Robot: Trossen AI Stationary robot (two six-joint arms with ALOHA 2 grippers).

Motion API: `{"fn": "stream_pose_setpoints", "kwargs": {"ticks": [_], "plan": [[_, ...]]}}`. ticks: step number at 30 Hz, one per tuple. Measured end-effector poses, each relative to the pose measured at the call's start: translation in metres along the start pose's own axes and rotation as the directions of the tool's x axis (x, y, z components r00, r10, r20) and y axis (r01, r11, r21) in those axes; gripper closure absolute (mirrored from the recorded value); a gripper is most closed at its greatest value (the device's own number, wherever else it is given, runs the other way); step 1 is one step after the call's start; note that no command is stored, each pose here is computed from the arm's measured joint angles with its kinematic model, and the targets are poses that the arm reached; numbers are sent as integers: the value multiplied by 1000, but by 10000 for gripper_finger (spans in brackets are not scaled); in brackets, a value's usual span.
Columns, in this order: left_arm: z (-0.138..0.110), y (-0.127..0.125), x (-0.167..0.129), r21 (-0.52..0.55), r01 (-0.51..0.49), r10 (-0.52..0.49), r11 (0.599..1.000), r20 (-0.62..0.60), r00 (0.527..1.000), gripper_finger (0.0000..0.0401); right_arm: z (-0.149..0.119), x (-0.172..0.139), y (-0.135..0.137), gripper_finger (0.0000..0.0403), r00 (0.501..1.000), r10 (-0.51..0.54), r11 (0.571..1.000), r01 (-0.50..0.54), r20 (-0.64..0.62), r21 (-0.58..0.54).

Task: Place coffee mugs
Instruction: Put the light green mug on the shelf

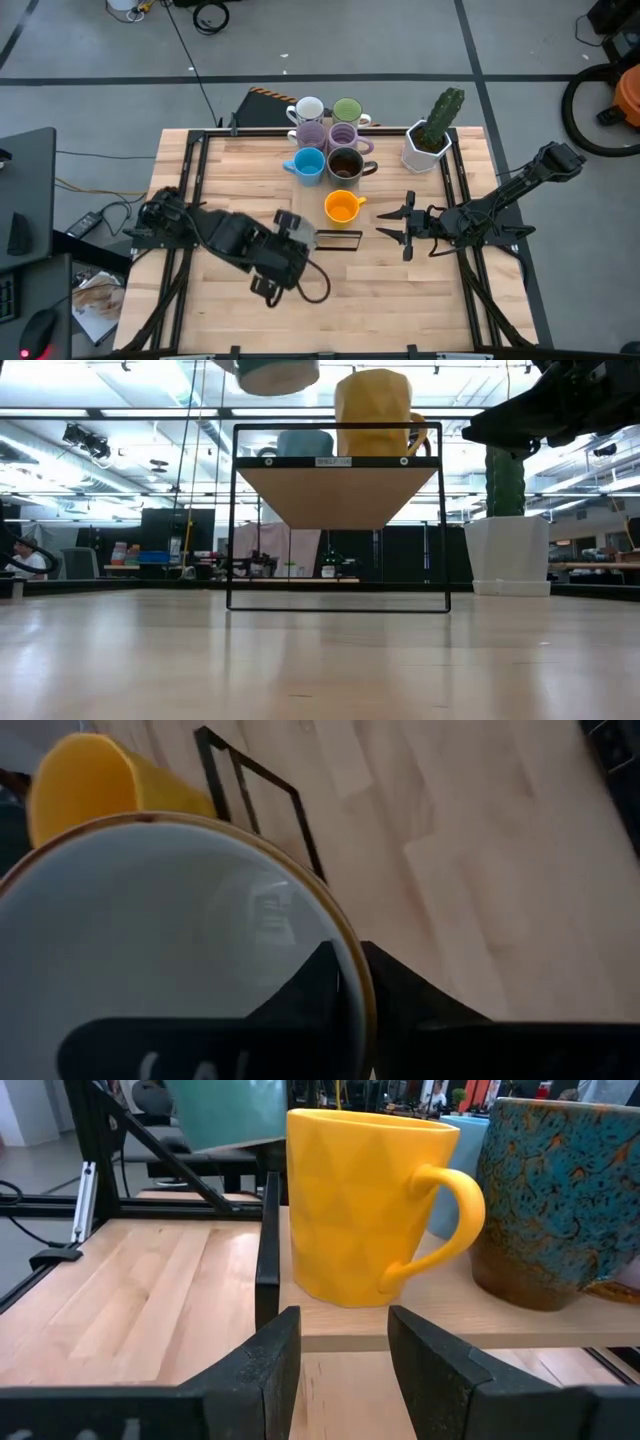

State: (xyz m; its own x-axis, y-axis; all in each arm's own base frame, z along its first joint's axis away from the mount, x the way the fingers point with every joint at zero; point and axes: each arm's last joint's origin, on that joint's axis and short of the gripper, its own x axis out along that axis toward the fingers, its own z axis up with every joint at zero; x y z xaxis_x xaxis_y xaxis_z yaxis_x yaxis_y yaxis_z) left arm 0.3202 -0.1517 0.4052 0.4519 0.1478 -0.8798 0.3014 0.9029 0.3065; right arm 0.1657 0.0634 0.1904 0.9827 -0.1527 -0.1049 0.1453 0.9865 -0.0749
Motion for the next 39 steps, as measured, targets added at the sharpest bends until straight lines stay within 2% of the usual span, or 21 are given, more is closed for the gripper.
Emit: {"fn": "stream_pose_setpoints", "kwargs": {"ticks": [9,17,20,28,39], "plan": [[-4,46,17,55,40,-38,998,-45,998,361,0,0,0,245,1000,4,1000,-4,0,0],[-11,80,25,18,108,-107,994,-55,993,361,0,-2,3,245,1000,26,1000,-26,1,-2],[-13,88,28,14,102,-101,995,-59,993,361,0,-2,4,245,999,33,999,-33,1,-3],[-18,104,33,-44,148,-150,988,-57,987,361,0,-4,6,245,999,42,999,-42,3,-4],[-17,104,34,-69,156,-160,985,-57,985,361,0,-4,6,245,999,42,999,-42,3,-4]]}}
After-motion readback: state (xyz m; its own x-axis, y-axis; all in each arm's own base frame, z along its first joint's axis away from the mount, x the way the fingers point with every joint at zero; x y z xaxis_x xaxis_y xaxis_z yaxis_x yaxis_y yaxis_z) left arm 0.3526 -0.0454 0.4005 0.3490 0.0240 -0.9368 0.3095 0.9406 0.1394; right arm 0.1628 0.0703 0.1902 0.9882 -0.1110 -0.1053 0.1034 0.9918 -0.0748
